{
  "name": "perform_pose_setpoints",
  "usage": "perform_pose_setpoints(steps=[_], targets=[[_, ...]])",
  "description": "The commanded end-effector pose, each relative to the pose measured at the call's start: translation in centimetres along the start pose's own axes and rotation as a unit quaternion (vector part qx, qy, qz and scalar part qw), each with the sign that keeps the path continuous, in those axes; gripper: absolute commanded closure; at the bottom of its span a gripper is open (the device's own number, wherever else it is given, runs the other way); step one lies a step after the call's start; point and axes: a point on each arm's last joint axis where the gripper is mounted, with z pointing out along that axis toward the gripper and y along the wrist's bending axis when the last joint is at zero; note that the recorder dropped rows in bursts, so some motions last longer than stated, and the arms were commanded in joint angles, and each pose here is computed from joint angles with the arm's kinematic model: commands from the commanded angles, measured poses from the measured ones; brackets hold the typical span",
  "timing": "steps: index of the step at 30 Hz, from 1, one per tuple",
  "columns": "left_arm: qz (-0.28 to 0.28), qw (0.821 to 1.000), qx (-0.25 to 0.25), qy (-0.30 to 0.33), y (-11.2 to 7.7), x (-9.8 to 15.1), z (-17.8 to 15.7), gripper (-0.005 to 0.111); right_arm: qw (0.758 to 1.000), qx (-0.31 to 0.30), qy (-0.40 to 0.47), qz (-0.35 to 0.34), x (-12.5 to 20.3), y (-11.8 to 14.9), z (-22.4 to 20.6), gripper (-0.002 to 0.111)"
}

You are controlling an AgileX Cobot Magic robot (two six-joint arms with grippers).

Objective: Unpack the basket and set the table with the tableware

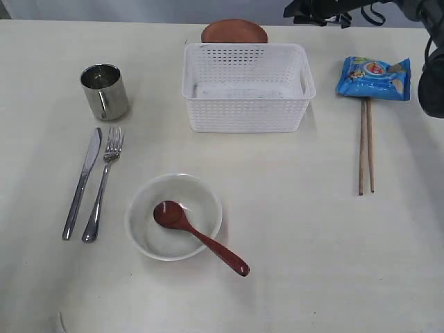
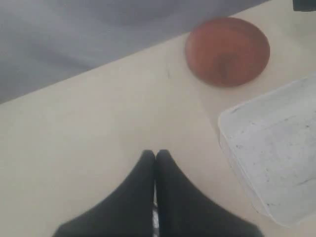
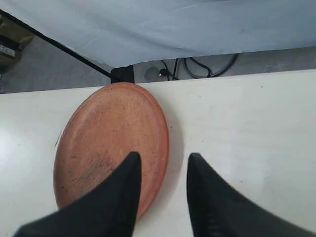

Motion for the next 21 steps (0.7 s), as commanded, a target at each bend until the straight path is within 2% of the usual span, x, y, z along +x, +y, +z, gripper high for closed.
perform_pose_setpoints(steps=[1, 6, 9, 12, 16, 19, 21], targets=[[-0.015, 1.0, 0.006, -0.015, -0.1, 1.8, -1.5, 0.107, 1.0, -0.011, -0.007, 0.003, 0.0, 0.3, 0.3, 0.076], [-0.027, 0.999, 0.016, -0.02, -0.3, 3.8, -2.9, 0.107, 1.0, -0.019, 0.013, 0.003, 0.3, 0.6, 0.2, 0.071], [-0.029, 0.998, 0.017, -0.044, -0.4, 4.8, -4.4, 0.107, 0.998, -0.058, 0.019, 0.018, 0.2, 2.1, -0.2, 0.071], [-0.03, 0.997, 0.016, -0.065, -0.3, 5.2, -5.8, 0.107, 0.999, -0.026, 0.025, -0.034, 0.4, 4.3, 0.3, 0.071], [-0.032, 0.997, 0.017, -0.066, -0.3, 5.4, -6.3, 0.107, 0.99, 0.055, 0.022, -0.128, 1.6, 8.1, 2.3, 0.071], [-0.031, 0.998, 0.017, -0.059, -0.3, 5.5, -6.3, 0.107, 0.983, 0.121, 0.015, -0.134, 2.1, 8.7, 3.0, 0.071], [-0.031, 0.998, 0.017, -0.059, -0.3, 5.5, -6.3, 0.107, 0.983, 0.119, -0.005, -0.141, 1.8, 8.9, 3.0, 0.075]])
